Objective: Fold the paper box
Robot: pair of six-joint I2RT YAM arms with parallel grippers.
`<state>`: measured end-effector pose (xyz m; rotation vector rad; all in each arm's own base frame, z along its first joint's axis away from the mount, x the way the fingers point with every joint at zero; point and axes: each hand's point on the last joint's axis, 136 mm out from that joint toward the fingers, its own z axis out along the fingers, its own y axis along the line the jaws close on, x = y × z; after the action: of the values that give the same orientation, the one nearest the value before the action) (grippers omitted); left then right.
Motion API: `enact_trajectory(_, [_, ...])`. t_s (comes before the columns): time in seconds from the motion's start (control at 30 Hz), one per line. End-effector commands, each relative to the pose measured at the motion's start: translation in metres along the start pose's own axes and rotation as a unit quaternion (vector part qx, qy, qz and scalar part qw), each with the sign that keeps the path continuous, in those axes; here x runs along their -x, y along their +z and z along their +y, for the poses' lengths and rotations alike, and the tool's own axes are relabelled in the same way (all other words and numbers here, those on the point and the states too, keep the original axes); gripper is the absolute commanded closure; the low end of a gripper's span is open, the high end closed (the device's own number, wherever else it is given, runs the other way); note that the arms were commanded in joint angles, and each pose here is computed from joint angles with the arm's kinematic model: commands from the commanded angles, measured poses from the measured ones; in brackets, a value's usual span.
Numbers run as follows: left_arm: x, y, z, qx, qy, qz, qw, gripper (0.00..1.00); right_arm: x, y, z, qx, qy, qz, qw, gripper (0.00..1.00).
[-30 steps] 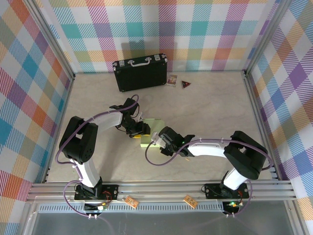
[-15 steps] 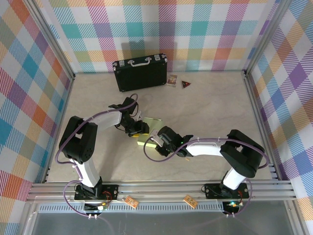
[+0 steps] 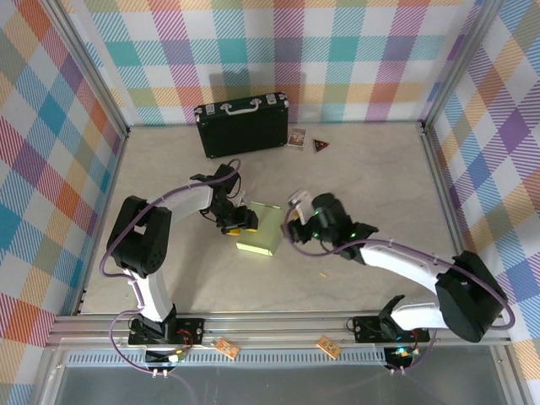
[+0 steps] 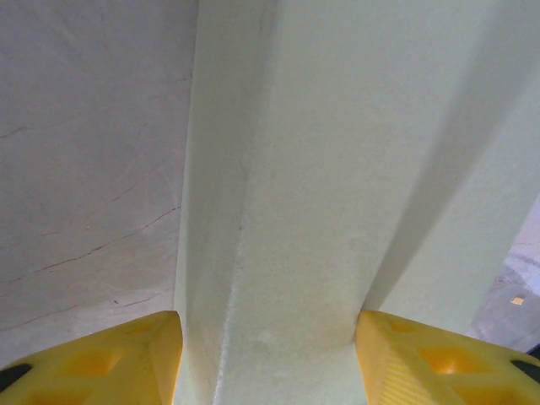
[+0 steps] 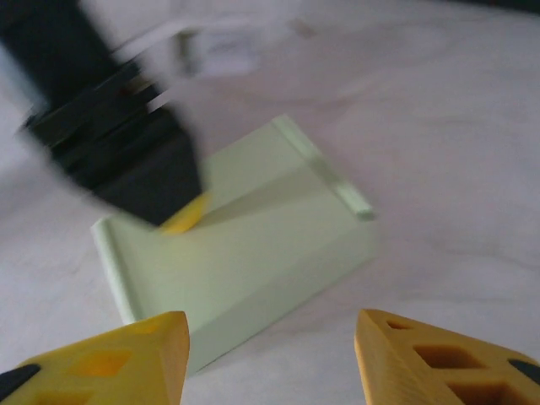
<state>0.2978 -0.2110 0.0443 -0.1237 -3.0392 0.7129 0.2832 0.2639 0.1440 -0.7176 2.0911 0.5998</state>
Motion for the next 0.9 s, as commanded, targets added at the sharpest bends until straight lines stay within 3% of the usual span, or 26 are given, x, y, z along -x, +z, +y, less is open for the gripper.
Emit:
enact_trajectory(0.0, [-0.020, 0.012, 0.020, 0.047, -0.004, 0.045, 0.998, 0.44, -0.011, 0.008, -0.020, 0.025, 0.084, 0.042, 0.995, 0.45])
enact_trajectory(0.17, [-0.020, 0.014, 0.020, 0.049, 0.003, 0.059, 0.997, 0.44, -0.012, 0.048, -0.034, 0.065, 0.110, 0.125, 0.984, 0.58])
enact_trajectory(0.4, [-0.017, 0.014, 0.018, 0.046, -0.002, 0.063, 0.997, 0.44, -0.038, 0.075, -0.027, 0.110, 0.222, 0.173, 0.953, 0.80])
enact_trajectory(0.67, [-0.022, 0.021, 0.009, 0.005, -0.014, 0.064, 0.998, 0.52, -0.067, 0.102, 0.002, 0.137, 0.338, 0.208, 0.908, 0.92])
enact_trajectory(0.87, [-0.021, 0.028, -0.008, -0.058, -0.035, 0.052, 0.996, 0.54, -0.045, 0.119, 0.035, 0.197, 0.364, 0.196, 0.889, 0.93])
